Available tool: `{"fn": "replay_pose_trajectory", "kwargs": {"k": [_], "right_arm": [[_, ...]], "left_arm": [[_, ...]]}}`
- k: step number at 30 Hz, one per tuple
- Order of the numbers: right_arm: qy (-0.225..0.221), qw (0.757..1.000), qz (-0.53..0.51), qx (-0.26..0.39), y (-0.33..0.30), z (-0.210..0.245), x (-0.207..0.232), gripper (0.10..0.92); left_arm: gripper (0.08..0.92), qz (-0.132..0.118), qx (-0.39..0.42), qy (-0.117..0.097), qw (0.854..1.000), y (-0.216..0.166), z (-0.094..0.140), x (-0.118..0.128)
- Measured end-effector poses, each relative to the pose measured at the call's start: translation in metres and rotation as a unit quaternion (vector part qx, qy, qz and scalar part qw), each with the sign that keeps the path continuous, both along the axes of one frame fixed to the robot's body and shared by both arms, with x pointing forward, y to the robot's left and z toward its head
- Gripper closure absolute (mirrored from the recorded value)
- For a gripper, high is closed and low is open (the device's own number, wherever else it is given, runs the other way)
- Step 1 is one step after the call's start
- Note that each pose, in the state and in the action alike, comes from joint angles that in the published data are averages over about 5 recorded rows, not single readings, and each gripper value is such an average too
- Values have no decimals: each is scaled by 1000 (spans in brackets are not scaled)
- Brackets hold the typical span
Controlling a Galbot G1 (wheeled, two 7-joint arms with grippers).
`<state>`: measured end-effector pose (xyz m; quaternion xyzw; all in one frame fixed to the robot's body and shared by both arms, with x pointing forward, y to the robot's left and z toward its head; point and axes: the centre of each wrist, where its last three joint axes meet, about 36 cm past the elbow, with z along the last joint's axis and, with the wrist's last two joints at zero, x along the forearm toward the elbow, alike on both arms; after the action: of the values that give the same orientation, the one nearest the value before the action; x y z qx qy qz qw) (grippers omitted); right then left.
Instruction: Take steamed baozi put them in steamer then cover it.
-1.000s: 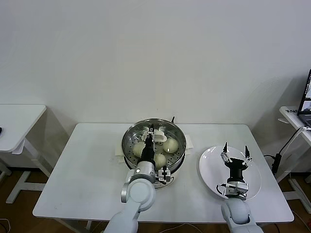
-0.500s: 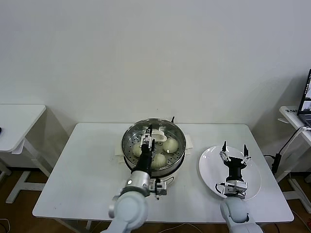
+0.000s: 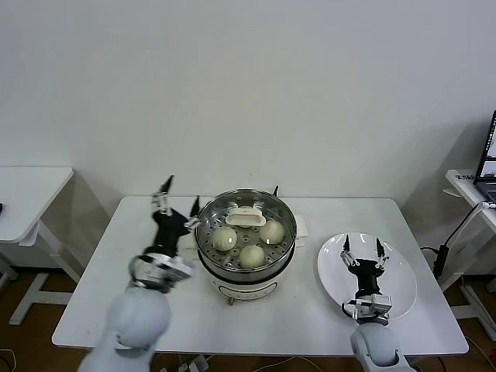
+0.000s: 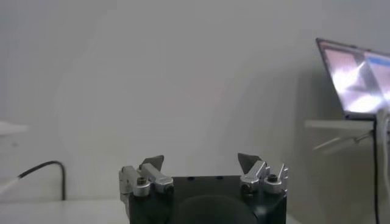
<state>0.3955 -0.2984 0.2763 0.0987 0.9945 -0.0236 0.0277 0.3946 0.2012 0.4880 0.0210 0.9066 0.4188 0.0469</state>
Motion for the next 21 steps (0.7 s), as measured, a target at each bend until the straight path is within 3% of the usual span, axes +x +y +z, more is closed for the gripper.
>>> {"fn": "replay_pose_trajectory", "kwargs": {"k": [8,21], "right_arm": [[33,999,26,21,2,3,-10,200],[56,997,39,39,2,0,-21,200]], "left_arm": [[177,15,-164,55,985,75,-47,29],[177,-7,-273,73,959,109,-94,24]]}}
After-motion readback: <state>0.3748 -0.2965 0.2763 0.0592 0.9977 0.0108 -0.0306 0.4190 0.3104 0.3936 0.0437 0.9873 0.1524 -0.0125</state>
